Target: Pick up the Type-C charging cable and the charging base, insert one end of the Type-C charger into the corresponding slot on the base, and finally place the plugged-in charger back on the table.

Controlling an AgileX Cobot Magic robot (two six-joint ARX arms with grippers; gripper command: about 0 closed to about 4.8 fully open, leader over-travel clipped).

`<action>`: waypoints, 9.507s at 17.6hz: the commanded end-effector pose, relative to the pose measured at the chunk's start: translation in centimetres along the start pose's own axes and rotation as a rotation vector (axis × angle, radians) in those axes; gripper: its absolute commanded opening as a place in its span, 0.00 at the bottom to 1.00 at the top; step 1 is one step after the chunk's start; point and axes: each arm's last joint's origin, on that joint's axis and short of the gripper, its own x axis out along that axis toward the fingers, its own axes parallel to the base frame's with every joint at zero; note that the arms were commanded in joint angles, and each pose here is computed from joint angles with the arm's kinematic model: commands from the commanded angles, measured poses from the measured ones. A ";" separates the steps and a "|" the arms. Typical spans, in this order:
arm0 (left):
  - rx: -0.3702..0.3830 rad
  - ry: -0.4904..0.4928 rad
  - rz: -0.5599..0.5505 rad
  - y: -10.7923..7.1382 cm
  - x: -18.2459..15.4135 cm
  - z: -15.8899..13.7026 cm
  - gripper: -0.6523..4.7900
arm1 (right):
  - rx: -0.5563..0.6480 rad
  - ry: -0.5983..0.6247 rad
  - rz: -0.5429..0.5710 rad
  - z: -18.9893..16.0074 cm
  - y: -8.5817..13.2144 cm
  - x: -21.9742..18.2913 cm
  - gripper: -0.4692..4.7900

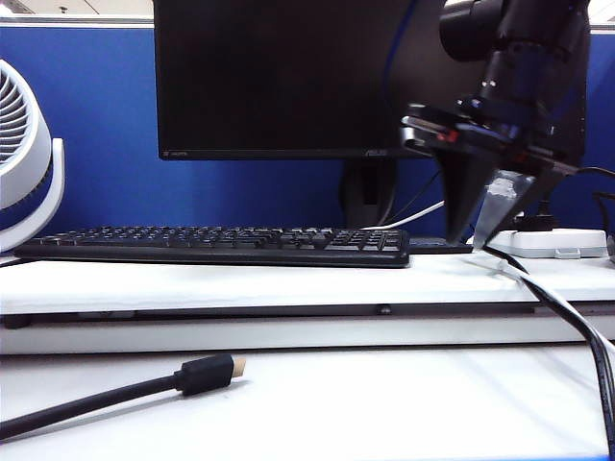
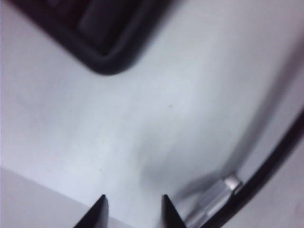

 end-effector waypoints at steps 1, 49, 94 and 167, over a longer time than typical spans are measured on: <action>0.008 -0.028 -0.004 -0.1 -0.3 0.4 0.11 | 0.230 -0.028 0.011 0.5 0.3 -1.0 0.37; 0.000 -0.018 -0.076 -0.3 -0.3 0.2 0.11 | -0.080 -0.327 0.423 1.0 2.0 -11.9 0.08; -0.102 -0.131 -0.754 -2.0 -1.1 1.3 0.11 | -0.932 -0.971 0.147 -4.4 6.1 -22.6 0.07; -0.097 -0.224 -0.866 -1.9 -1.9 3.3 0.11 | -1.272 -0.060 0.171 5.8 4.4 -1.7 0.63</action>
